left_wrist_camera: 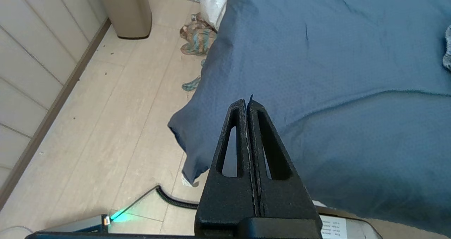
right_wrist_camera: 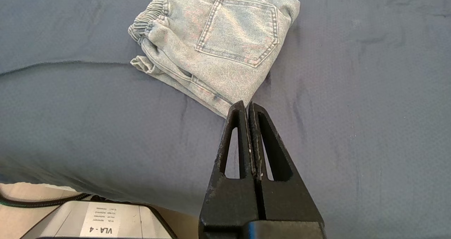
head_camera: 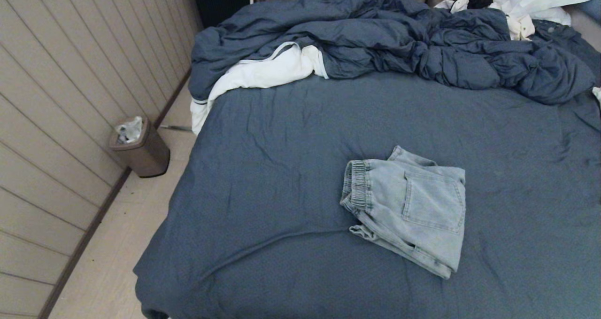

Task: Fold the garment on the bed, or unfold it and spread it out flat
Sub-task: Unford the blue shorts

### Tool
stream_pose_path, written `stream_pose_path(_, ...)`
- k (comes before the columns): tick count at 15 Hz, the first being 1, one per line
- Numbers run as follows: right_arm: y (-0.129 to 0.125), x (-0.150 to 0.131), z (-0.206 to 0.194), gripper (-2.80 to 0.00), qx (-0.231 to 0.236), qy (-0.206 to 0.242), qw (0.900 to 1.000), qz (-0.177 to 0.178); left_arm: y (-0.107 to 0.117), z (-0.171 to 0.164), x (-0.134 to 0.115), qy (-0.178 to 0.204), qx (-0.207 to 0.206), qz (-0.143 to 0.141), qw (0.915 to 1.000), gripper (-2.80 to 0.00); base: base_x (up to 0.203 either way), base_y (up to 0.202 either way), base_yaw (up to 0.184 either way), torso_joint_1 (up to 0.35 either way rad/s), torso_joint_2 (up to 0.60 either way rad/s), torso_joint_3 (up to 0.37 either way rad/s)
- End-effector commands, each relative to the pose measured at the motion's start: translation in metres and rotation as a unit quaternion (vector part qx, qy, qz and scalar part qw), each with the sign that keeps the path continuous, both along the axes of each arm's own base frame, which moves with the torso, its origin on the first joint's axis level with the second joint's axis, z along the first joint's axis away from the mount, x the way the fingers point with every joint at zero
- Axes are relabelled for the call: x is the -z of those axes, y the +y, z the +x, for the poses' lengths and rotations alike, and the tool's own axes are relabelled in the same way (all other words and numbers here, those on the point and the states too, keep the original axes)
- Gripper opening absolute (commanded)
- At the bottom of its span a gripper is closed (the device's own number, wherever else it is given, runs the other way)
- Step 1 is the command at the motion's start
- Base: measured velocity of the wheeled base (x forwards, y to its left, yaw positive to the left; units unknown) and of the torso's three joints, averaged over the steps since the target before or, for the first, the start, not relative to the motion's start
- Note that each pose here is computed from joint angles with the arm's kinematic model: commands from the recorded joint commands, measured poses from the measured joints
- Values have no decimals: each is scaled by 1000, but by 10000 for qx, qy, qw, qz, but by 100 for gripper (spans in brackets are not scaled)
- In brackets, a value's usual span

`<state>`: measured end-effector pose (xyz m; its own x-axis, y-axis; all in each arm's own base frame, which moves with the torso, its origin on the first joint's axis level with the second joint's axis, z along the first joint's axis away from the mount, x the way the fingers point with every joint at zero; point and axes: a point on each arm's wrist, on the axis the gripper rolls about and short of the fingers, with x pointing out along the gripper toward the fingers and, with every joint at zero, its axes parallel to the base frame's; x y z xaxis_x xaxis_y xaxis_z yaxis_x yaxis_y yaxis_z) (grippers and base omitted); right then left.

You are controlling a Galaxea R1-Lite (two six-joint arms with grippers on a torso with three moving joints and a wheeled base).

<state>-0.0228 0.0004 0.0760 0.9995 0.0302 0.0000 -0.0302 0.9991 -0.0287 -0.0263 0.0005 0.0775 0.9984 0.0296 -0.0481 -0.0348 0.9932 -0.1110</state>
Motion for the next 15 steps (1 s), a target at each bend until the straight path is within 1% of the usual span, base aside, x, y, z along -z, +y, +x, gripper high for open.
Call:
stream_pose_path(1,0,0,0,-280,-9,30,10000,-2,0,0,0,4,-6,-5,10000,-280,0,0,0,0,0,0)
stream_pose_path(15,0,0,0,-280,5,23,10000,-2,0,0,0,-12,1,-28,10000,-280,0,0,0,0,0,0)
